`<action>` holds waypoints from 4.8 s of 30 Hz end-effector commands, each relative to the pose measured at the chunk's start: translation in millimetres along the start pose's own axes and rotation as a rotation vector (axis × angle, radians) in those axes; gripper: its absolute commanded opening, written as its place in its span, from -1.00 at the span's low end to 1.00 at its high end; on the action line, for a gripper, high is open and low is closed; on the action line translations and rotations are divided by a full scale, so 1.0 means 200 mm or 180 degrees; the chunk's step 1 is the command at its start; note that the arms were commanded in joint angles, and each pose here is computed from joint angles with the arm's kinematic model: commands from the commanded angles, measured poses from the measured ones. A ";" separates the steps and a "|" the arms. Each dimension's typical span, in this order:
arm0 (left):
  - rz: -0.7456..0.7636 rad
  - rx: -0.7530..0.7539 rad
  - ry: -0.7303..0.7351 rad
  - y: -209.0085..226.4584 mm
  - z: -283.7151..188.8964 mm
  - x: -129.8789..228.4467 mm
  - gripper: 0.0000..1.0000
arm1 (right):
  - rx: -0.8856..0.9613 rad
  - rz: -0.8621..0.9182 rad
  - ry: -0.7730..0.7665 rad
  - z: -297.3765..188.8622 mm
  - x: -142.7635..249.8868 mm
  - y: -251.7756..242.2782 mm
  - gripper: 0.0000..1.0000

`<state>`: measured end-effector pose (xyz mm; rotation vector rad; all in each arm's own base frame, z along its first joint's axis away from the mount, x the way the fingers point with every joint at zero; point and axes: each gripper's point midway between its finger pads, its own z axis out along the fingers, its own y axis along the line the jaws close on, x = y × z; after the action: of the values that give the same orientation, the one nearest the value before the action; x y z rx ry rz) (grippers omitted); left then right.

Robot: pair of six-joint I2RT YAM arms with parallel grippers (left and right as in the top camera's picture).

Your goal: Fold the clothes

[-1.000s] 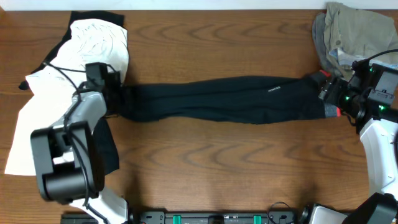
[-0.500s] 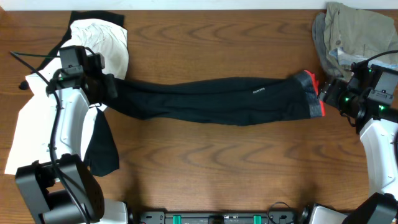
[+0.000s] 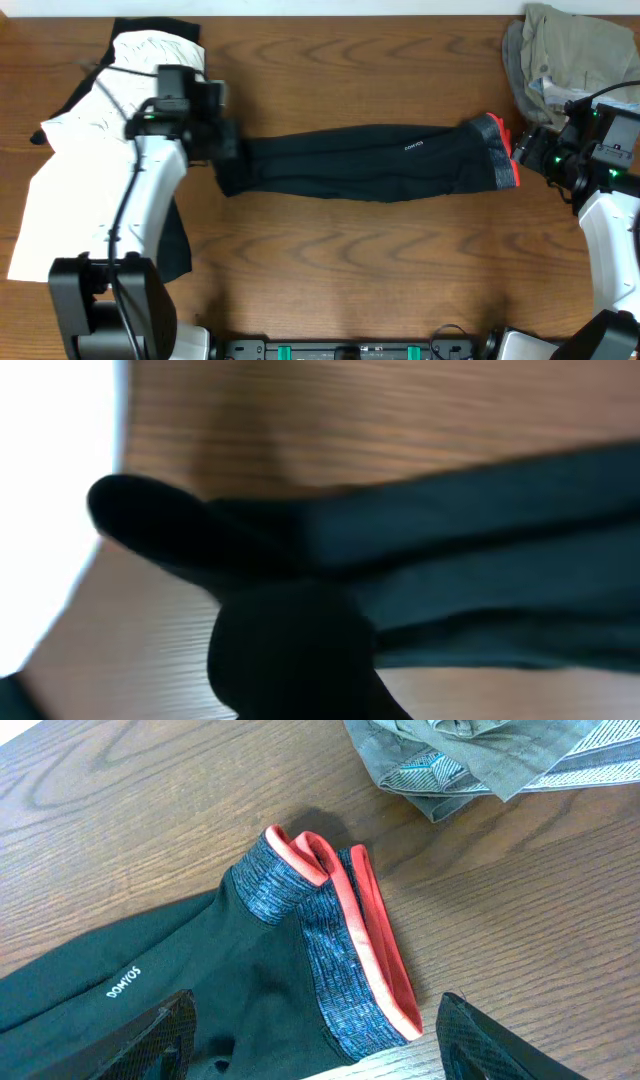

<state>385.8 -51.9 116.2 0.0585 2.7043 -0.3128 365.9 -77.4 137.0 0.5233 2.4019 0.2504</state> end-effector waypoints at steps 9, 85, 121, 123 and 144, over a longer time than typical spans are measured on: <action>0.0421 0.0364 0.0030 -0.45 0.10 0.02 -0.81 | -0.0064 -0.0091 0.0032 0.01 0.02 0.05 0.50; 0.0586 0.0803 -0.0449 -0.92 0.11 -0.10 0.96 | -0.0124 -0.0323 0.0313 0.28 0.10 0.00 0.72; 0.0555 -0.0124 -0.0108 -0.46 -0.01 0.00 0.96 | -0.0306 0.0441 0.0658 0.80 0.23 -0.09 0.62; 0.0555 -0.0127 -0.0108 -0.46 -0.01 0.00 0.96 | -0.0326 0.0519 0.0761 0.79 0.27 -0.09 0.55; 0.0554 -0.0124 -0.0109 -0.46 -0.01 0.00 0.96 | -0.0151 0.0889 0.1453 0.64 0.50 -0.30 -0.94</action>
<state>373.8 -143.8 133.9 0.2616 2.6592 -0.2267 385.8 -75.5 -2.0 0.8070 2.6332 0.6992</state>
